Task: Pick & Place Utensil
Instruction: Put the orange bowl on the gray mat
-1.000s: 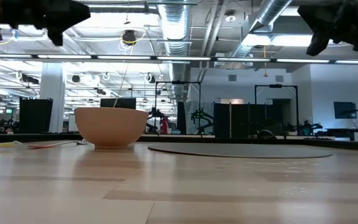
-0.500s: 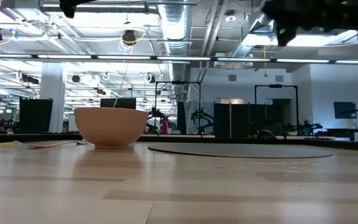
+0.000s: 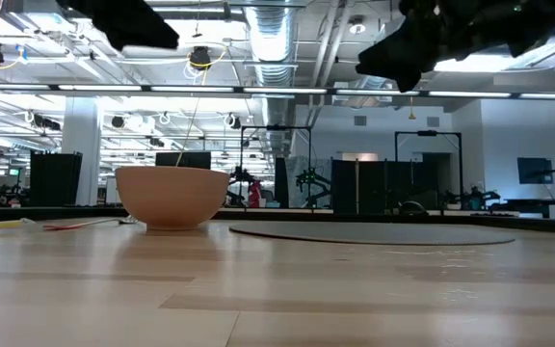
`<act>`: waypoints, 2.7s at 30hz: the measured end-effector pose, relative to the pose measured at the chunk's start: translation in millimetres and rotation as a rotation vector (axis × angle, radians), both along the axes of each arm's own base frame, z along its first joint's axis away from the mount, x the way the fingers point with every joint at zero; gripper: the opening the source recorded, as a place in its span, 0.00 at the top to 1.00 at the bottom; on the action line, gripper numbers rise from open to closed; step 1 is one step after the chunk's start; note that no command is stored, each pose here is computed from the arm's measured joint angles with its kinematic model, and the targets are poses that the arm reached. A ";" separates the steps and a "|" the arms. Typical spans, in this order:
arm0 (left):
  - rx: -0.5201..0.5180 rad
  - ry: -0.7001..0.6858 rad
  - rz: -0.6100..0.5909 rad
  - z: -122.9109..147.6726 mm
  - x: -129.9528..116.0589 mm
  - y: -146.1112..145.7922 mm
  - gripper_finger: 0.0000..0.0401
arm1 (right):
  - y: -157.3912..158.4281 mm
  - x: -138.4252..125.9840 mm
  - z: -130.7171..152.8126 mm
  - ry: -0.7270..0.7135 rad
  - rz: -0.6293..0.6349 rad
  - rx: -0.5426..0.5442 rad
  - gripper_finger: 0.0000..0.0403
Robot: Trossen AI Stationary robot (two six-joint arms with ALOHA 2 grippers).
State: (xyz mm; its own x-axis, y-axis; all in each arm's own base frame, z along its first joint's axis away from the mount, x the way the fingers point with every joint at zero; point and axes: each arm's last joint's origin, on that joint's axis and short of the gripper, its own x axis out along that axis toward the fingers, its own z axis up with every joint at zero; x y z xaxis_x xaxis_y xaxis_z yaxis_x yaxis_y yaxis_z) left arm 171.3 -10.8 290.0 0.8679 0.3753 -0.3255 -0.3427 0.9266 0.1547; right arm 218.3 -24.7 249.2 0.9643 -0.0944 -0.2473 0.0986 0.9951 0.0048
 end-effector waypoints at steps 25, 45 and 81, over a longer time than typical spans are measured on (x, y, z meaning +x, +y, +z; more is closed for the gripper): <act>-0.396 0.435 -0.110 -75.0 99.6 19.5 0.57 | 1.2 -21.8 3.0 0.100 -0.053 0.108 0.66; -0.401 0.540 -0.007 -111.7 90.2 -0.2 0.57 | 1.3 -21.7 3.0 0.099 -0.052 0.108 0.68; -0.130 0.246 -0.331 -12.4 137.6 -31.7 0.97 | 1.3 -24.5 5.3 0.093 -0.037 0.056 0.69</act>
